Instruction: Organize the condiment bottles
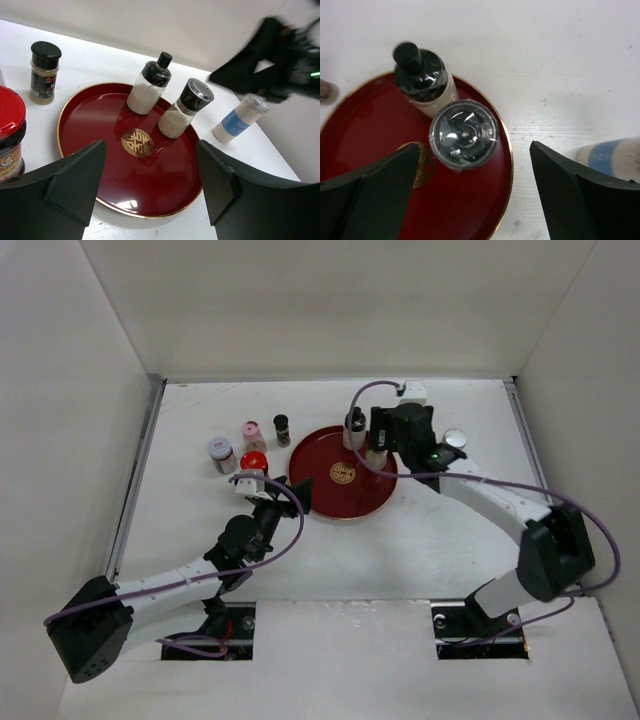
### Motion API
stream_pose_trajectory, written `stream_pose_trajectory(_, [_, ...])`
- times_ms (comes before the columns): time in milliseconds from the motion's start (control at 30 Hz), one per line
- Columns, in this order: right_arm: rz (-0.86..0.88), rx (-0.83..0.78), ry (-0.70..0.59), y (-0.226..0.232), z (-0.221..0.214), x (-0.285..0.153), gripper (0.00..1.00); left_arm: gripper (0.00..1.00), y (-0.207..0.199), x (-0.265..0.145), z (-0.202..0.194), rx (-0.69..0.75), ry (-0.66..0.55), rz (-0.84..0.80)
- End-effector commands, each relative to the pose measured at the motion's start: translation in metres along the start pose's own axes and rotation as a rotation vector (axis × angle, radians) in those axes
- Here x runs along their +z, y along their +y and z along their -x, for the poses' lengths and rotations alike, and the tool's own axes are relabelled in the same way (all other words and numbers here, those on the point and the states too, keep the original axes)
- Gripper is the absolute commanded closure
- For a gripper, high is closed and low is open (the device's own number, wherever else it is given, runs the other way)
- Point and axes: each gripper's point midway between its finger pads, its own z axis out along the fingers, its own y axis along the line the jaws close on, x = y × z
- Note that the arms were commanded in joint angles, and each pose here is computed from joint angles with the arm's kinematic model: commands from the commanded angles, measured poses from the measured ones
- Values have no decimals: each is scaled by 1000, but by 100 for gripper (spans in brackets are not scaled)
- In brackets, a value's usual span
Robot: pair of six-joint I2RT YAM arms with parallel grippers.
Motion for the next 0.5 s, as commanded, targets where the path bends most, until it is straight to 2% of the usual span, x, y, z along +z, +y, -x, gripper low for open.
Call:
stream_pose_trajectory(0, [-55,142,-211,-38,68,-46,1,29,-5,-1,11,-34,-39,-23])
stream_pose_trajectory(100, [-287,197,-231,-111,56,-62,0,29,-6,-1,12,-37,-43,-27])
stream_pose_trajectory(167, [-390,203,-194,-143,37,-63,0,29,-7,-2,12,-38,-41,-30])
stream_pose_trajectory(300, [-454,216,-123,-163,9,-52,0,29,-8,-1,9,-37,-32,-30])
stream_pose_trajectory(467, [-463,235,-88,-175,-2,-27,0,29,-8,-1,7,-35,-27,-30])
